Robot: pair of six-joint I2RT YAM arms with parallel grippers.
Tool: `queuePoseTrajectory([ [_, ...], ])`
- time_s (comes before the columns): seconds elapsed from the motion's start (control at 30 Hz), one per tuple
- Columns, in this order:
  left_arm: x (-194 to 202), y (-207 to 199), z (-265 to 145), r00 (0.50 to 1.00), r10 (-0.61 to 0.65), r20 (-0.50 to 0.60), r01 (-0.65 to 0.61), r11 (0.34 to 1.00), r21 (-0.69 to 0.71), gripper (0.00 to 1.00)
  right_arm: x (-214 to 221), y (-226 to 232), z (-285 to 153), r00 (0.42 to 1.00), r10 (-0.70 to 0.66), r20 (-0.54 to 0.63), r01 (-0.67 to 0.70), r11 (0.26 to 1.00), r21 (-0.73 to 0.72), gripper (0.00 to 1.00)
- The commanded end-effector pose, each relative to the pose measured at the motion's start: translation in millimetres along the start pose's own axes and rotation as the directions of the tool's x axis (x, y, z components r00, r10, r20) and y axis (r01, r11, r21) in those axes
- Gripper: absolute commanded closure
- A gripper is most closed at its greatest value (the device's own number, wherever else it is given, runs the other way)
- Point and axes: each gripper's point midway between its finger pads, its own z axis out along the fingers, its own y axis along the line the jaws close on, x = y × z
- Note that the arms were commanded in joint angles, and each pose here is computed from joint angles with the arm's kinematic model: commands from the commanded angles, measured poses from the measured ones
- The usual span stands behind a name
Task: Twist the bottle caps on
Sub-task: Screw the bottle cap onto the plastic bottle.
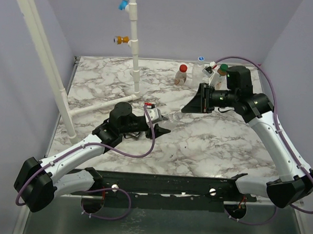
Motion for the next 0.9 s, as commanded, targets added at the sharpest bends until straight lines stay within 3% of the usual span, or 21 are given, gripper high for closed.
queuePoseTrajectory([
  [0.0,-8.6,-5.3,3.5,1.000,0.005,0.027,-0.006,0.999,0.046,0.97,11.9,3.2,0.1,0.999,-0.003,-0.040,0.002,1.000,-0.031,0.83],
  [0.43,-7.4,-5.0,6.5,1.000,-0.005,0.022,0.004,0.998,0.055,0.97,26.8,5.4,7.2,0.995,-0.011,-0.097,0.008,0.999,-0.037,0.83],
  [0.87,-7.8,-5.5,7.2,1.000,-0.010,0.022,0.008,0.998,0.061,0.97,33.3,-8.0,11.4,0.993,-0.010,-0.119,0.016,0.999,0.046,0.83],
])
